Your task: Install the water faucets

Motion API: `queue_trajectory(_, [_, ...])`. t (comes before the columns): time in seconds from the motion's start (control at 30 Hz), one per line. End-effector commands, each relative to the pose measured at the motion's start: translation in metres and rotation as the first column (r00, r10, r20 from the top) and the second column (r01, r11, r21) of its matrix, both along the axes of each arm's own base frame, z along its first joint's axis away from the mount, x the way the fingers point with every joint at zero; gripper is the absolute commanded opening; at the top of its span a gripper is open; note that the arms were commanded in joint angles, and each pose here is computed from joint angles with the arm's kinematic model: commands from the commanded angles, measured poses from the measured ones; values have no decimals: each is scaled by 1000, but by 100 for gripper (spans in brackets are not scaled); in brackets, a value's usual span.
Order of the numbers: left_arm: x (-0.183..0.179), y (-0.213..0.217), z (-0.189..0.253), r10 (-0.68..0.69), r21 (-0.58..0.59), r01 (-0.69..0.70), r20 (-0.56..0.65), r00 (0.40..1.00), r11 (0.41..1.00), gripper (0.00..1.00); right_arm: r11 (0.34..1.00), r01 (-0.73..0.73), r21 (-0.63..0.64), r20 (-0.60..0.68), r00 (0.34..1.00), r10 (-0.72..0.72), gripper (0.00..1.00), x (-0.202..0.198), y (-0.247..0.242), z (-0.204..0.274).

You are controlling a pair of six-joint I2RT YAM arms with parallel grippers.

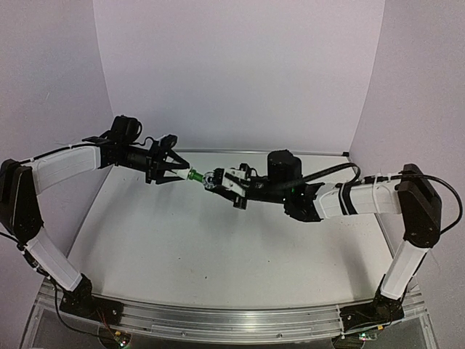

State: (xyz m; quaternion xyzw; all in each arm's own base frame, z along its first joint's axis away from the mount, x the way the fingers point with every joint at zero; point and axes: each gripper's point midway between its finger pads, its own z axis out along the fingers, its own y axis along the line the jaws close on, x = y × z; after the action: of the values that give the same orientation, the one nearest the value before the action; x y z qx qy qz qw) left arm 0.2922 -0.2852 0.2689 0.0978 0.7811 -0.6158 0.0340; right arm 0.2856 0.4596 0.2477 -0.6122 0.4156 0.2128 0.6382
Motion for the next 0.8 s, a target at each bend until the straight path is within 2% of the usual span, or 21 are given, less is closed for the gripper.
queue_trajectory(0.0, [-8,-4,53,-2,-17,14,594,805,1000,0,985,-46,168,-606,783,140,0,-5,-16,27])
queue_trajectory(0.07, [-26,-9,57,-15,-39,61,714,700,997,0,973,-49,226,-766,608,208,0,0,-22,34])
queue_trajectory(0.13, [-43,-15,64,-20,-62,125,824,567,990,0,962,-106,251,-864,424,272,0,-3,-21,34])
queue_trajectory(0.2, [-62,-22,62,-47,-48,187,881,470,981,0,949,-162,270,-928,221,302,0,-5,-21,37])
queue_trajectory(0.27, [-68,-24,60,-60,-34,219,912,406,975,0,939,-215,270,-959,27,282,4,-8,-18,34])
queue_trajectory(0.3, [-67,-24,59,-60,-27,216,920,388,976,0,938,-222,266,-964,-48,262,7,-7,-17,31])
queue_trajectory(0.43, [-68,-22,58,-58,-17,210,937,345,978,0,949,-213,233,-951,-256,176,19,-3,-18,12])
queue_trajectory(0.5, [-69,-21,58,-54,-16,203,941,334,979,0,953,-210,218,-935,-326,142,24,-3,-19,1])
queue_trajectory(0.53, [-69,-20,59,-51,-15,194,943,329,981,0,957,-200,210,-927,-352,130,30,-2,-21,-4])
queue_trajectory(0.6, [-66,-18,60,-40,-18,168,941,336,986,0,967,-160,200,-925,-358,132,44,2,-25,-12])
queue_trajectory(0.67, [-58,-17,63,-20,-23,113,929,370,993,0,975,-113,193,-933,-327,147,61,8,-33,-18])
queue_trajectory(0.77, [-43,-18,68,29,-45,22,872,488,999,0,981,-22,190,-964,-195,183,72,20,-51,-23])
